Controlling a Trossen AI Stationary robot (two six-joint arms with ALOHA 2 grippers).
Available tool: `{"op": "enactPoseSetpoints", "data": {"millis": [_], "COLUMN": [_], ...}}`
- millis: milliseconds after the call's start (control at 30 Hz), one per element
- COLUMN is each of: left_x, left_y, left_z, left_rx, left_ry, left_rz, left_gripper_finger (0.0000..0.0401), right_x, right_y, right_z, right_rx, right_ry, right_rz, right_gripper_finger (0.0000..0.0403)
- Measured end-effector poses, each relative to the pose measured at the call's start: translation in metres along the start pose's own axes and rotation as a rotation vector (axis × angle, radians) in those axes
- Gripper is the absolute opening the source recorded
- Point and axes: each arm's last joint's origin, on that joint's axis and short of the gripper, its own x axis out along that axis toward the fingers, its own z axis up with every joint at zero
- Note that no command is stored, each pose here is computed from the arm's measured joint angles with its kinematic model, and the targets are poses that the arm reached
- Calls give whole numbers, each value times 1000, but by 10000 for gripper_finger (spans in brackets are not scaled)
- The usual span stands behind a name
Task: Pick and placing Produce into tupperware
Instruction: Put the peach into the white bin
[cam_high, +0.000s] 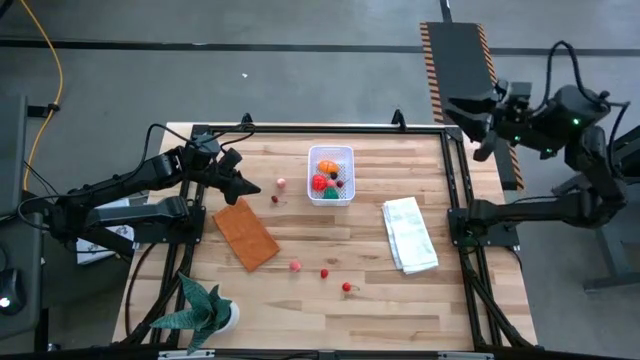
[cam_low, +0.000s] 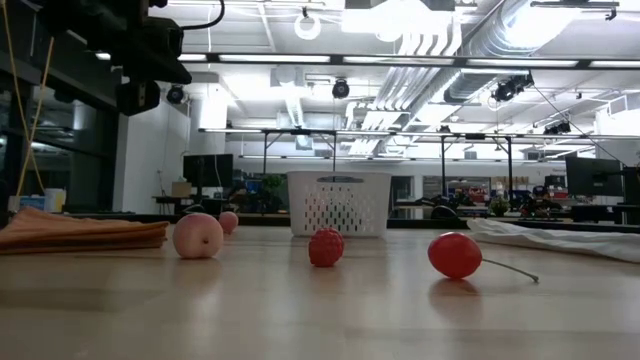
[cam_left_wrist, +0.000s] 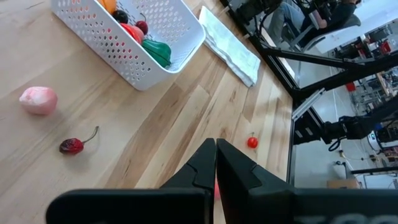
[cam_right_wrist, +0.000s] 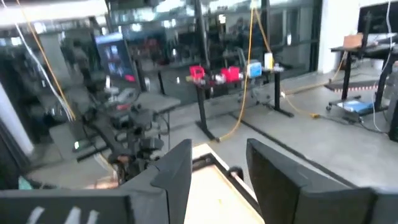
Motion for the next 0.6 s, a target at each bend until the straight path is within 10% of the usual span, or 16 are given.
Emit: {"op": "enactPoseSetpoints", "data": {"millis": [600], "left_x": [-1], "left_y": [-7], "left_z": [10], "left_rx": [47], "left_ry": [-95], "left_rz": [-65], "left_gripper_finger": [3], "right_x": [-21], "right_y": [-9], "right_z": [-55], "right_rx": [179], "right_ry": [-139], "right_rz": [10], "right_gripper_finger": [144]}}
